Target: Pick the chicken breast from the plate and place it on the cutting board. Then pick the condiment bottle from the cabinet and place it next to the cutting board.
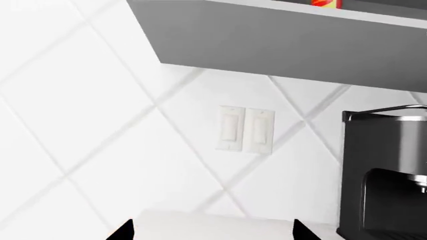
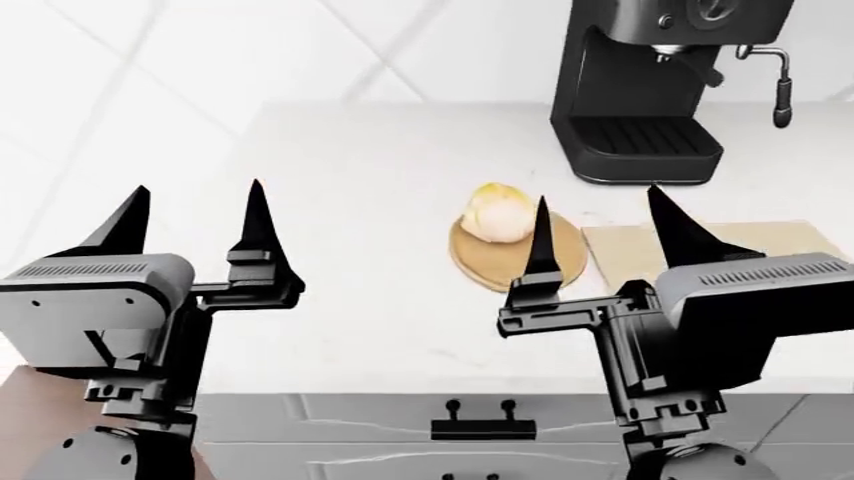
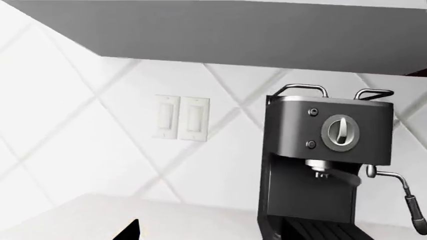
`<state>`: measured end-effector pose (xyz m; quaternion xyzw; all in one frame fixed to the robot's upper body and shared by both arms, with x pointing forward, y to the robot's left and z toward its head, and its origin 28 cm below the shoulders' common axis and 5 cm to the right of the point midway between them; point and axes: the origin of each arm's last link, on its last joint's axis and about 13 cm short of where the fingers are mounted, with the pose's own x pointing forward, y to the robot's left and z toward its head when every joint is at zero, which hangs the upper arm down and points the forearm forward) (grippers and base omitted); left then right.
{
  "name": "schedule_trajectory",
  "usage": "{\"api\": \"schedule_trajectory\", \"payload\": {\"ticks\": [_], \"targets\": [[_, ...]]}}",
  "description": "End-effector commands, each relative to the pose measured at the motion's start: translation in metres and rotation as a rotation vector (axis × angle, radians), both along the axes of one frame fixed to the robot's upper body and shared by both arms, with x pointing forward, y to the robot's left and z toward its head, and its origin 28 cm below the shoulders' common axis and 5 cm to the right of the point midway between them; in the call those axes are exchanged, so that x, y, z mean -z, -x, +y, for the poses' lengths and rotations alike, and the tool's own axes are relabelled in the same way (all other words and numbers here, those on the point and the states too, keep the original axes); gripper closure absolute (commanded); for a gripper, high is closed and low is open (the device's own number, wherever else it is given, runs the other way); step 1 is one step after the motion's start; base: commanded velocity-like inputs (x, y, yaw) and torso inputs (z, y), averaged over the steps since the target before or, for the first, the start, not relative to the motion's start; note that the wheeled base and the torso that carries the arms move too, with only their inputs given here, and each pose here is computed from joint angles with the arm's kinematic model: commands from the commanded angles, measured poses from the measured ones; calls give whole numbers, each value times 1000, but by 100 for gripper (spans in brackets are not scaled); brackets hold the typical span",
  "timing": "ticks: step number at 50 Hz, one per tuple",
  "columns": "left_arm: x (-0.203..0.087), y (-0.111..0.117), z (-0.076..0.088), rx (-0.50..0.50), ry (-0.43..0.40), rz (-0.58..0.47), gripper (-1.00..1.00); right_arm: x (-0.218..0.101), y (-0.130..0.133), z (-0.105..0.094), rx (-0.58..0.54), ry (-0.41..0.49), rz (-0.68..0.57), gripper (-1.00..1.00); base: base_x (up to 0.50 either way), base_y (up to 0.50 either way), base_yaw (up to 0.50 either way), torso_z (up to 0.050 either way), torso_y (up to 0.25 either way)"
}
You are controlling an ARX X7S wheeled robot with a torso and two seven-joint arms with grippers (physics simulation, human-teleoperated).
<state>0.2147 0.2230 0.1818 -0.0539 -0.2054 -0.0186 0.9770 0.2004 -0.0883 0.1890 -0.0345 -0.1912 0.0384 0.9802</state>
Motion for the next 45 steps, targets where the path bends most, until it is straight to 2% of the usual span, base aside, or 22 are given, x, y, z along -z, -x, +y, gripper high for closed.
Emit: {"api": "schedule_trajectory", "payload": {"ticks": [1, 10, 17, 21, 23, 24, 26, 28, 29, 31, 37, 45], "targets": [[0, 0, -1, 5, -1, 2, -100, 0, 1, 0, 3, 23, -15, -100, 500, 125, 0, 0, 0], [0, 0, 0, 6, 1, 2, -100, 0, 2, 1, -5, 33, -23, -100, 500, 108, 0, 0, 0], [0, 0, -1, 6, -1, 3, -100, -6, 7, 0, -21, -1, -41, -100, 500, 39, 0, 0, 2], [0, 0, -1, 7, 0, 3, -100, -30, 10, -6, -97, 1, 51, -100, 0, 0, 0, 0, 0], [0, -1, -1, 9, -2, 4, -100, -53, 7, -15, -12, 29, 98, -100, 0, 0, 0, 0, 0], [1, -1, -1, 10, -3, 5, -100, -64, 8, -16, -20, 35, 116, -100, 0, 0, 0, 0, 0], [1, -1, -2, 12, -4, 6, -100, -84, -3, -26, 63, 64, 161, -100, 0, 0, 0, 0, 0], [1, -1, -2, 13, -4, 6, -100, -101, -1, -24, 84, 91, 171, -100, 0, 0, 0, 0, 0], [1, -1, -2, 14, -4, 5, -100, -108, 3, -23, 25, 125, 196, -100, 0, 0, 0, 0, 0], [0, -1, -1, 14, -3, 4, -100, -119, 14, -23, -168, 215, 273, -100, 0, 0, 0, 0, 0], [-1, -1, 0, 13, 1, 3, -100, -156, 12, -29, -191, 369, 370, -100, 0, 0, 0, 0, 0], [-2, 0, 1, 9, 5, 0, -100, -192, 8, -31, -194, 511, 469, -100, 0, 0, 0, 0, 0]]}}
